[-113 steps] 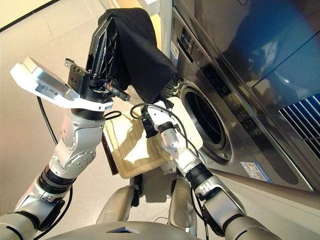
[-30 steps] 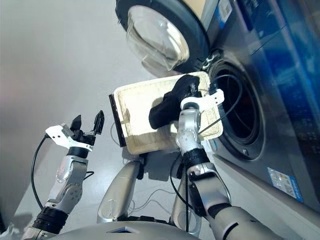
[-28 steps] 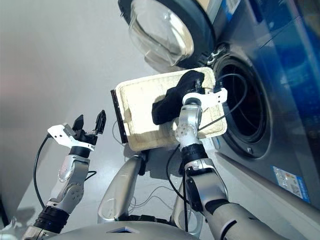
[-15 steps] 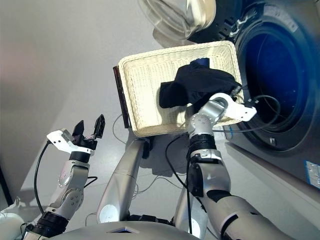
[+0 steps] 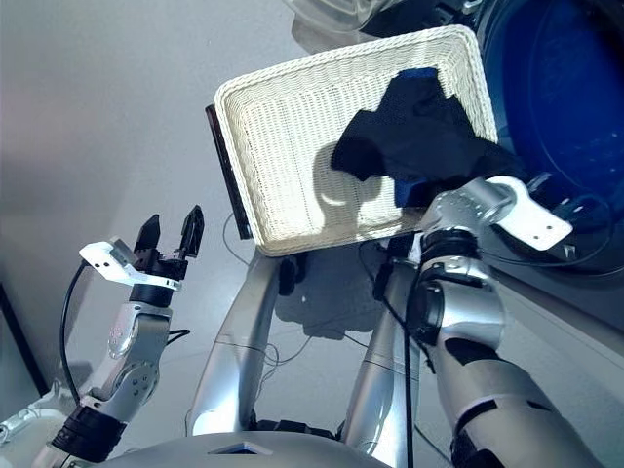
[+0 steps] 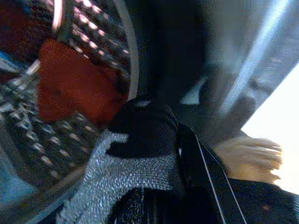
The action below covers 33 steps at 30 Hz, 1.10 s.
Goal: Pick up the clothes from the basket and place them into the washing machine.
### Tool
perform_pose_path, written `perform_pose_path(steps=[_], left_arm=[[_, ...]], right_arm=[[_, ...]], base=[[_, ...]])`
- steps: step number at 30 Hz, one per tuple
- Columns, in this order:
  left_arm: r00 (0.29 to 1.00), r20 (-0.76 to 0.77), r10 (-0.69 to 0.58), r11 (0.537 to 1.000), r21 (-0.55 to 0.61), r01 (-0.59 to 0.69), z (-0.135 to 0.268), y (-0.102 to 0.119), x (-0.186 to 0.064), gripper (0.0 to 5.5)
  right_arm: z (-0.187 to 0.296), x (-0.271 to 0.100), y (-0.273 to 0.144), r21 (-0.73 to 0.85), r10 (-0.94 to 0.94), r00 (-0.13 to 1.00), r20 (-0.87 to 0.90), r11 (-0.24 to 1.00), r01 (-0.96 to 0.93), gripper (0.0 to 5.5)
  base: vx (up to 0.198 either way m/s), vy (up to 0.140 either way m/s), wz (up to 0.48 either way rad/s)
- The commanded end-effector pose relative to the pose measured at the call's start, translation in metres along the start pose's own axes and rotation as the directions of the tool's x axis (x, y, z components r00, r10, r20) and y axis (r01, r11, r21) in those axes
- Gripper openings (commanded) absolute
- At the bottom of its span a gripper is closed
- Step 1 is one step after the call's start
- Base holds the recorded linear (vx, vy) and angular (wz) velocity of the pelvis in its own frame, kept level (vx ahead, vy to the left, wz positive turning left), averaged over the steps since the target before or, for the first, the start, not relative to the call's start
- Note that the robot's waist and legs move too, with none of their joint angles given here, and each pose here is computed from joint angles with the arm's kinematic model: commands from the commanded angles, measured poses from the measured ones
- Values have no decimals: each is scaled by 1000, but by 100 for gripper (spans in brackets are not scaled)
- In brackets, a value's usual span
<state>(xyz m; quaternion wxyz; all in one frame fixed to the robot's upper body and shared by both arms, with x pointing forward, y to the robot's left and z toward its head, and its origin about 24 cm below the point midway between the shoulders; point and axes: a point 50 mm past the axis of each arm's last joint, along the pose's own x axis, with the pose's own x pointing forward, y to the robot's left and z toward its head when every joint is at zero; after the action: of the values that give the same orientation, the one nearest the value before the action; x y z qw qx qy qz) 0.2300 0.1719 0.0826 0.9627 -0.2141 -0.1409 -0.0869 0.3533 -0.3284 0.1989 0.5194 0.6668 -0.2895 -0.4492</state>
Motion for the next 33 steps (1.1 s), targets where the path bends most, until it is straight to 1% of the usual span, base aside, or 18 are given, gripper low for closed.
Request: perform_pose_path(steps=[1, 5, 8, 15, 17, 20, 22, 23, 24, 26, 28, 30, 31, 33], left_arm=[[990, 124, -67, 998, 10, 66, 22, -9, 1, 550], [987, 126, -98, 995, 10, 97, 24, -14, 2, 550], [987, 119, -103, 995, 20, 101, 25, -12, 1, 550], [990, 114, -89, 995, 52, 83, 30, -2, -4, 550], [989, 113, -92, 994, 66, 85, 32, -1, -6, 550], [990, 106, -95, 994, 65, 88, 32, 0, -8, 550], [989, 105, -99, 993, 73, 92, 32, 1, -9, 550], [989, 109, -101, 993, 75, 93, 32, 1, -9, 550], [988, 111, -103, 993, 76, 95, 32, 1, -9, 550], [986, 114, -120, 990, 81, 112, 33, -1, -9, 550], [986, 109, -125, 990, 74, 118, 33, -2, -10, 550], [987, 93, -132, 989, 74, 125, 32, -2, -11, 550], [987, 87, -133, 989, 74, 127, 32, -2, -12, 550], [986, 83, -142, 988, 78, 136, 32, -3, -12, 550]], right_arm=[[49, -1, 96, -134, 374, 907, 195, 926, -353, 0], [67, -12, 141, -128, 442, 863, 245, 897, -423, 0], [82, -24, 171, -159, 522, 804, 287, 853, -497, 0], [112, -60, 228, -253, 673, 640, 370, 736, -628, 0], [117, -67, 238, -331, 706, 596, 383, 707, -625, 0], [119, -65, 242, -460, 742, 557, 372, 669, -584, 0], [109, -58, 235, -646, 797, 517, 312, 577, -500, 0], [98, -54, 228, -740, 829, 498, 253, 498, -453, 0], [90, -53, 223, -779, 845, 490, 215, 451, -436, 0], [72, -41, 205, -885, 862, 497, 98, 304, -353, 0], [66, -31, 193, -887, 832, 551, 71, 305, -346, 0], [62, -18, 181, -921, 791, 610, 37, 264, -287, 365], [60, -14, 177, -940, 782, 623, 18, 225, -257, 550], [50, -12, 168, -968, 779, 625, -50, 116, -221, 550]], base=[[0, 0, 0], [0, 0, 0], [0, 0, 0], [0, 0, 0], [0, 0, 0], [0, 0, 0], [0, 0, 0], [0, 0, 0], [0, 0, 0], [0, 0, 0], [0, 0, 0], [0, 0, 0], [0, 0, 0], [0, 0, 0]])
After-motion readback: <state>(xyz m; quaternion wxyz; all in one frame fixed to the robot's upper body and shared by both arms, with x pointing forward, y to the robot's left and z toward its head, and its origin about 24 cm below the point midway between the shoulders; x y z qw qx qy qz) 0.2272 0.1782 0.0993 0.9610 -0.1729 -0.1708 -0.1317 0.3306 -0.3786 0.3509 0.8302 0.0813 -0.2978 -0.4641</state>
